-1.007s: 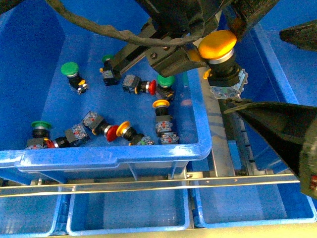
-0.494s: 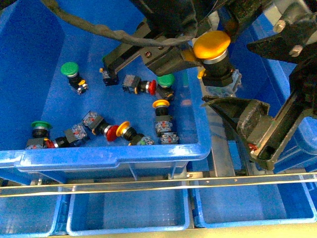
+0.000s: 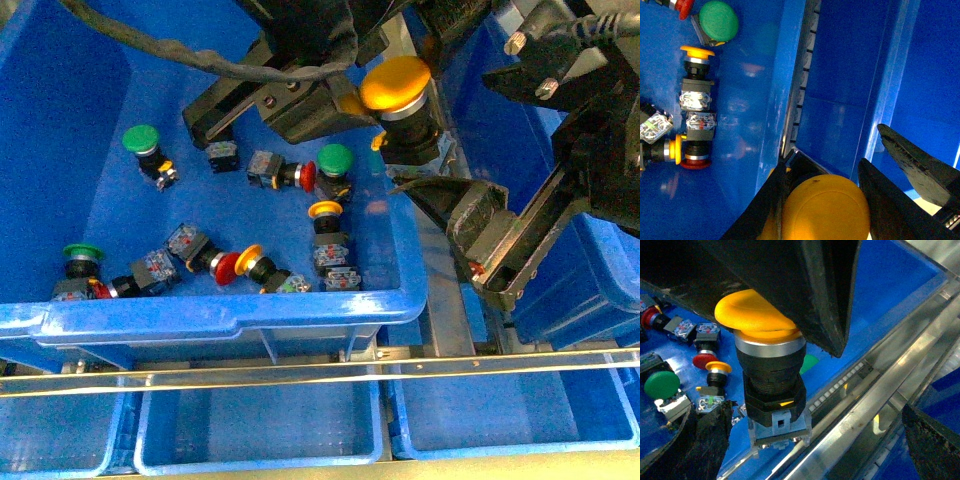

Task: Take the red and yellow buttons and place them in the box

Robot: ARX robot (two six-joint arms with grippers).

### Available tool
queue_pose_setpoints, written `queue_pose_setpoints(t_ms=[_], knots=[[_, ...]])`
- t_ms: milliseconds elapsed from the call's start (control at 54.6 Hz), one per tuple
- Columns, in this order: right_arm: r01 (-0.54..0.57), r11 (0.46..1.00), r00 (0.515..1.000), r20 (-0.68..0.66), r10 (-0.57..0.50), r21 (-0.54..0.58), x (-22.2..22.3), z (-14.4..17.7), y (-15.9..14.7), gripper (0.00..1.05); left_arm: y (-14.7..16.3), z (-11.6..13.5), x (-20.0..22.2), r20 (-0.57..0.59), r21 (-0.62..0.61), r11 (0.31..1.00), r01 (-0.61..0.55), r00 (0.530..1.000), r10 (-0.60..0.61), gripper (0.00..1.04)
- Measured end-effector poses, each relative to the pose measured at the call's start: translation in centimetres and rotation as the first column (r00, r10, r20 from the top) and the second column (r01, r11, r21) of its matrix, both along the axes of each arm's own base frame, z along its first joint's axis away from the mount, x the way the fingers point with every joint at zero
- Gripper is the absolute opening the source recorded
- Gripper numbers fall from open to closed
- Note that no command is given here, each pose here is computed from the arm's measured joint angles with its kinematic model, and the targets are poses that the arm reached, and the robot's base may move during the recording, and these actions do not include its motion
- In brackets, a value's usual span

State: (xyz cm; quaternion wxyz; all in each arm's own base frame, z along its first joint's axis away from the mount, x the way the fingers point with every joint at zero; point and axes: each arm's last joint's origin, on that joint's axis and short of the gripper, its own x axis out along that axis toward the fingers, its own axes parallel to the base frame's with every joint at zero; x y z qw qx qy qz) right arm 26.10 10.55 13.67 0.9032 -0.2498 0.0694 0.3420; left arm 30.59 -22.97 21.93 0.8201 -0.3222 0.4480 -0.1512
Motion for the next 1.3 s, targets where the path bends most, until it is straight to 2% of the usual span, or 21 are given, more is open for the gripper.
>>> queue_pose_setpoints(t_ms=[604,1300], knots=[[0.05,0.995,0.999,-0.014,-0.049,0.084,-2.4,-0.7,1.1,0.99,0.0,0.4,0.1,-0.017,-0.015,1.0,0.002,1.0,-0.002,0.34],[0.111,0.988,0.994,0.011,-0.112,0.11,-0.7,-1.3,1.8,0.99,0.5,0.6,0.6,-0.02,-0.018,0.999,-0.033,0.999,0.033,0.34]])
